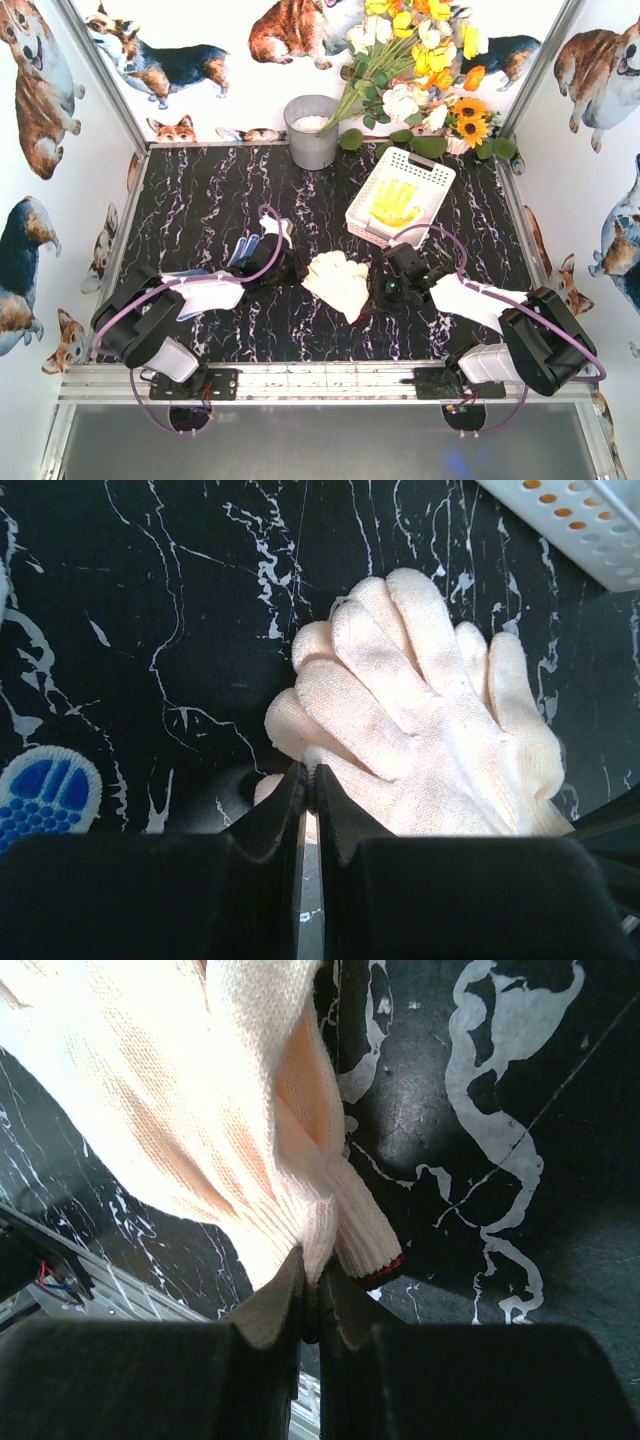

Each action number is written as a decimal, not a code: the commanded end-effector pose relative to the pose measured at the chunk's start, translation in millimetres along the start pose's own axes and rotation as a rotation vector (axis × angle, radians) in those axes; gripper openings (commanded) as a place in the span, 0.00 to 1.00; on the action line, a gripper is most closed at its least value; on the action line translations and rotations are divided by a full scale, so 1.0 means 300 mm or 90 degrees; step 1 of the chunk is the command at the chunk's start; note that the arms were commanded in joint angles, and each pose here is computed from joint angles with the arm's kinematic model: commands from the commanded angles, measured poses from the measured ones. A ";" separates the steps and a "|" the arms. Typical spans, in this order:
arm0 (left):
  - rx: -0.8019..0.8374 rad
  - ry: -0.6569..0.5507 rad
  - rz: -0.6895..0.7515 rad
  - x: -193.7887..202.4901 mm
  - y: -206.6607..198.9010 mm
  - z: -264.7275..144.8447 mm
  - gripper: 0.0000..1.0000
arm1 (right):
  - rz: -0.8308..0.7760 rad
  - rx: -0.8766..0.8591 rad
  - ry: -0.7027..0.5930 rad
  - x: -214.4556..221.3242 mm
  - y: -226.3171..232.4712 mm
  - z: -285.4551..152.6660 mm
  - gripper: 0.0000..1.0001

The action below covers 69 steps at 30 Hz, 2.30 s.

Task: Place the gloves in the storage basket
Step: Pair the glove with the glove.

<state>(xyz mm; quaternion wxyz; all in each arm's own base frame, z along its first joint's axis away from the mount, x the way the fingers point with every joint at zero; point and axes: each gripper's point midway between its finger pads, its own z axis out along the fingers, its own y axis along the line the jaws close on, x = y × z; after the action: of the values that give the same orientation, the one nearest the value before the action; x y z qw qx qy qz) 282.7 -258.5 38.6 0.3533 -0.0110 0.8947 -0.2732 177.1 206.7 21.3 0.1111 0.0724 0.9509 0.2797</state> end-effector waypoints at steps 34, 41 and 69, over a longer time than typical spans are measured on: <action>-0.051 -0.004 -0.030 0.079 0.116 -0.023 0.00 | -0.030 -0.025 -0.076 -0.073 0.077 -0.103 0.34; -0.052 -0.002 -0.028 0.082 0.119 -0.022 0.00 | -0.033 -0.006 -0.070 -0.071 0.053 -0.085 0.27; -0.062 -0.043 0.047 -0.069 0.045 -0.095 0.38 | -0.075 0.010 -0.090 -0.131 0.070 -0.075 0.31</action>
<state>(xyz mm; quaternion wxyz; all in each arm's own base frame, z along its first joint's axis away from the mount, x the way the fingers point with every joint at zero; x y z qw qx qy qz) 272.9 -232.3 35.4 0.3639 -0.0153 0.9024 -0.2304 191.4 197.3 28.1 0.1391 0.0505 0.9594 0.2399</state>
